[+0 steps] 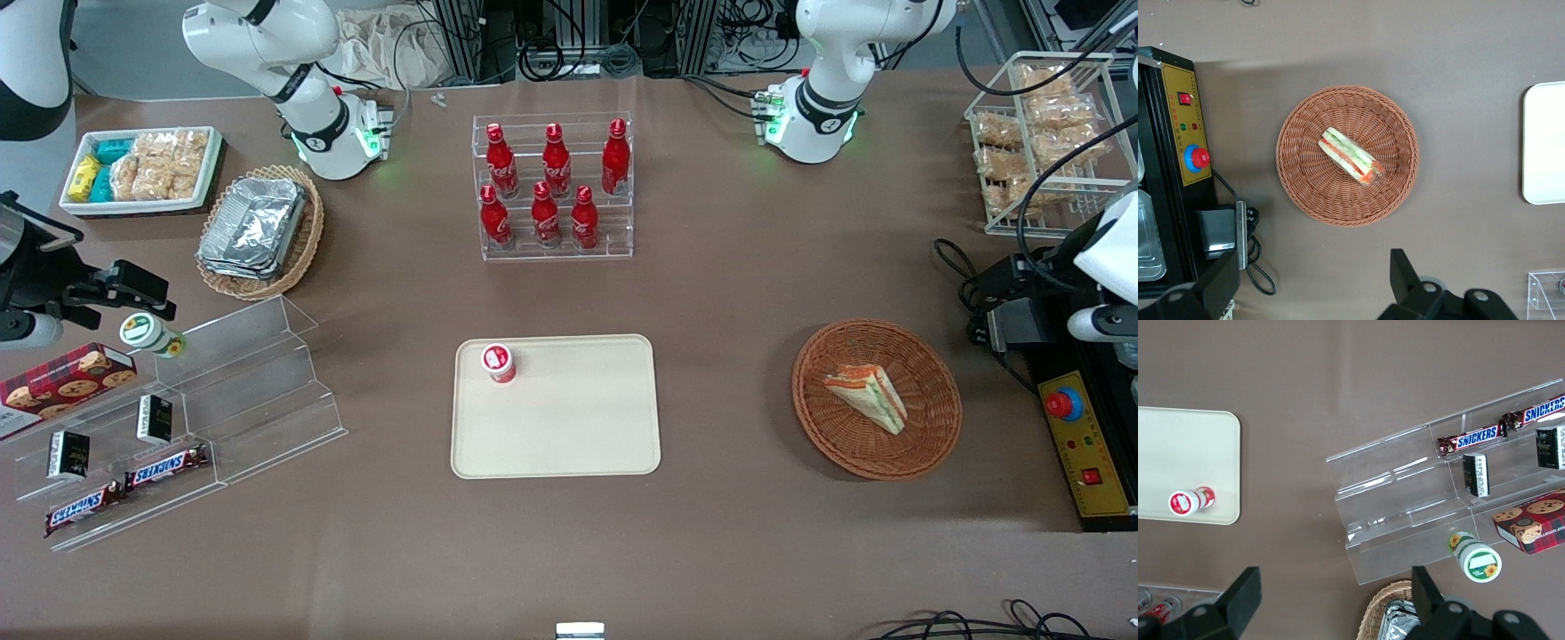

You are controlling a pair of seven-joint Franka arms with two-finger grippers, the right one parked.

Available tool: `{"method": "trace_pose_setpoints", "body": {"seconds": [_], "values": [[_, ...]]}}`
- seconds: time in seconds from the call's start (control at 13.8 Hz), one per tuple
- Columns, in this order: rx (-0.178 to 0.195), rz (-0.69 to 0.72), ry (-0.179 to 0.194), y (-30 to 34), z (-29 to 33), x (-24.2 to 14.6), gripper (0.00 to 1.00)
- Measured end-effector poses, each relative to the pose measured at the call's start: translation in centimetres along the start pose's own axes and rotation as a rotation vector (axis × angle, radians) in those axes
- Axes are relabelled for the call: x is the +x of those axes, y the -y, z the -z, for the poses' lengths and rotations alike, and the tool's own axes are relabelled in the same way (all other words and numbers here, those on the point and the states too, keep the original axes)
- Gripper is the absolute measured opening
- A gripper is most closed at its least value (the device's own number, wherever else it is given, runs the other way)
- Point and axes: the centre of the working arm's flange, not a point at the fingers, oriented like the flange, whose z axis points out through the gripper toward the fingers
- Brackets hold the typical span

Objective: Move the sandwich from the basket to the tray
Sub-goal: 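Move the left gripper toward the wicker basket holding the sandwich, then lower the open left gripper over the wrapped sandwich in the basket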

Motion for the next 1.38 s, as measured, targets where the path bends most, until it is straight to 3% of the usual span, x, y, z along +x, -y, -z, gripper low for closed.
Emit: {"method": "trace_pose_setpoints", "body": {"seconds": [0.65, 1.38], "values": [[-0.001, 0.001, 0.021, 0.2, -0.8, -0.1, 1.0], [-0.009, -0.03, 0.084, -3.3, -12.4, -0.2, 1.0]]}}
